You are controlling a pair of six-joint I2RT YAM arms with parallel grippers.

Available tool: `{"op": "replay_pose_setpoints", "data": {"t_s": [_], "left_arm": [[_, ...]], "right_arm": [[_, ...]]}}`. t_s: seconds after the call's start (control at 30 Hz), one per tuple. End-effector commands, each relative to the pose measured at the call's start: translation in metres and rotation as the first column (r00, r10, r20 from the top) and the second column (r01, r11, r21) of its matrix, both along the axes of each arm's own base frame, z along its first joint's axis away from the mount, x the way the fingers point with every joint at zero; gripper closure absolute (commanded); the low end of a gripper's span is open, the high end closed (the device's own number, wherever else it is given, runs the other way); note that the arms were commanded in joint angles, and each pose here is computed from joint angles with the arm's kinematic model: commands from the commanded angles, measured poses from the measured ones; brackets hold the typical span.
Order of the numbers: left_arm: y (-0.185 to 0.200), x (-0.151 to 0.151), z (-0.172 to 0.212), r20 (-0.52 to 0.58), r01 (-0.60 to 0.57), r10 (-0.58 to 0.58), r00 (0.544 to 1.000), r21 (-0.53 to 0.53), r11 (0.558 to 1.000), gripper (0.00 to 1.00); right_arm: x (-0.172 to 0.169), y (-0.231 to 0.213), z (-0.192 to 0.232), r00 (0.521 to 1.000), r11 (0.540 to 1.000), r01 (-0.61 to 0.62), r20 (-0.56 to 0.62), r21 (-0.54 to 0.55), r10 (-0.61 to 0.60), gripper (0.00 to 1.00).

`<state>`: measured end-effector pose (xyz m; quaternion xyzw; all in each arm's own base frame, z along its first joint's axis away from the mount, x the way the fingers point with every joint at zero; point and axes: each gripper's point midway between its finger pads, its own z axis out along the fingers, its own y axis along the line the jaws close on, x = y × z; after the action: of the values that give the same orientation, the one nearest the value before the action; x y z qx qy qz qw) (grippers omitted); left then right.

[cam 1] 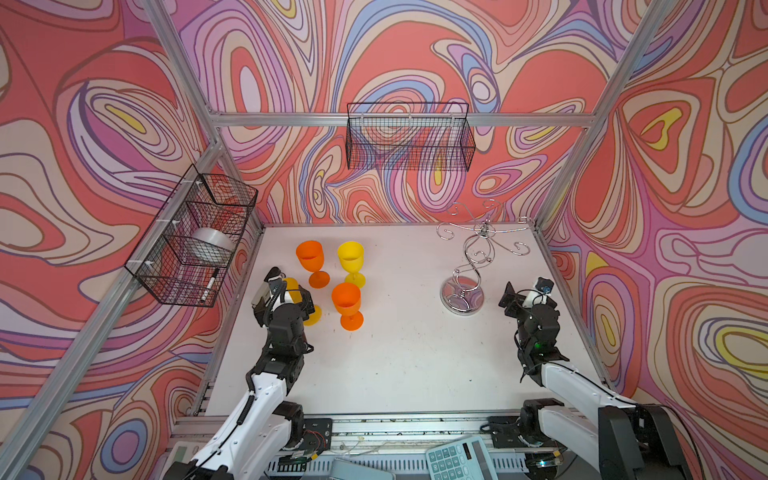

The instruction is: Take the wine glass off the wine glass rack

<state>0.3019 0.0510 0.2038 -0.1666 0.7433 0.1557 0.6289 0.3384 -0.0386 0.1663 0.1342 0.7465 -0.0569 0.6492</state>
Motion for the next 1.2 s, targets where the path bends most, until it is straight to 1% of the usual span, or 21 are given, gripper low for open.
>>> {"op": "replay_pose_setpoints", "data": {"t_s": [0.0, 0.1, 0.17, 0.23, 0.33, 0.4, 0.5, 0.7, 0.8, 0.97, 1.07, 1.17], "left_arm": [[0.003, -0.004, 0.023, 0.122, -0.011, 0.014, 0.992, -0.021, 1.000, 0.00], [-0.014, 0.004, 0.026, 0.138, 0.095, -0.092, 0.986, -0.020, 0.995, 0.00], [-0.026, 0.012, 0.025, 0.124, 0.168, -0.165, 0.978, -0.015, 0.986, 0.00], [-0.032, 0.017, 0.021, 0.108, 0.198, -0.194, 0.975, -0.021, 0.980, 0.00], [-0.039, 0.020, 0.022, 0.115, 0.239, -0.233, 0.966, -0.034, 0.971, 0.00], [-0.041, 0.020, 0.022, 0.114, 0.246, -0.241, 0.964, -0.034, 0.969, 0.00], [-0.033, 0.019, 0.024, 0.129, 0.216, -0.210, 0.969, -0.040, 0.975, 0.00], [-0.010, 0.014, 0.046, 0.212, 0.169, -0.148, 0.966, -0.089, 0.982, 0.00], [0.007, 0.015, 0.045, 0.179, 0.100, -0.084, 0.980, -0.084, 0.991, 0.00], [0.043, 0.003, 0.031, 0.118, -0.085, 0.093, 0.989, -0.071, 0.994, 0.00], [0.048, 0.002, 0.022, 0.077, -0.117, 0.120, 0.990, -0.045, 0.992, 0.00], [0.047, 0.005, 0.011, 0.057, -0.109, 0.113, 0.992, -0.058, 0.992, 0.00]], "right_arm": [[0.004, 0.001, 0.010, 0.999, 1.000, 0.001, 0.036, -0.014, 0.000, 0.04], [0.005, 0.002, 0.007, 1.000, 1.000, -0.004, 0.031, -0.011, 0.004, 0.04], [0.006, 0.002, 0.006, 1.000, 1.000, -0.006, 0.027, -0.011, 0.006, 0.04], [0.006, 0.002, 0.006, 1.000, 1.000, -0.005, 0.026, -0.009, 0.006, 0.04], [0.007, 0.004, 0.006, 1.000, 1.000, -0.013, 0.024, -0.009, 0.013, 0.04], [0.009, 0.005, 0.004, 1.000, 1.000, -0.017, 0.018, -0.008, 0.017, 0.04], [0.012, 0.008, 0.002, 0.999, 0.999, -0.033, 0.011, -0.011, 0.033, 0.04], [0.016, 0.014, 0.001, 0.999, 0.998, -0.052, 0.005, -0.021, 0.052, 0.04], [0.017, 0.016, 0.001, 0.998, 0.998, -0.055, 0.003, -0.027, 0.055, 0.05], [0.016, 0.015, 0.001, 0.999, 0.998, -0.052, 0.006, -0.030, 0.052, 0.04], [0.017, 0.015, 0.001, 0.999, 0.998, -0.051, 0.008, -0.031, 0.051, 0.04], [0.018, 0.015, 0.000, 0.999, 0.998, -0.049, 0.008, -0.031, 0.049, 0.04]]}}
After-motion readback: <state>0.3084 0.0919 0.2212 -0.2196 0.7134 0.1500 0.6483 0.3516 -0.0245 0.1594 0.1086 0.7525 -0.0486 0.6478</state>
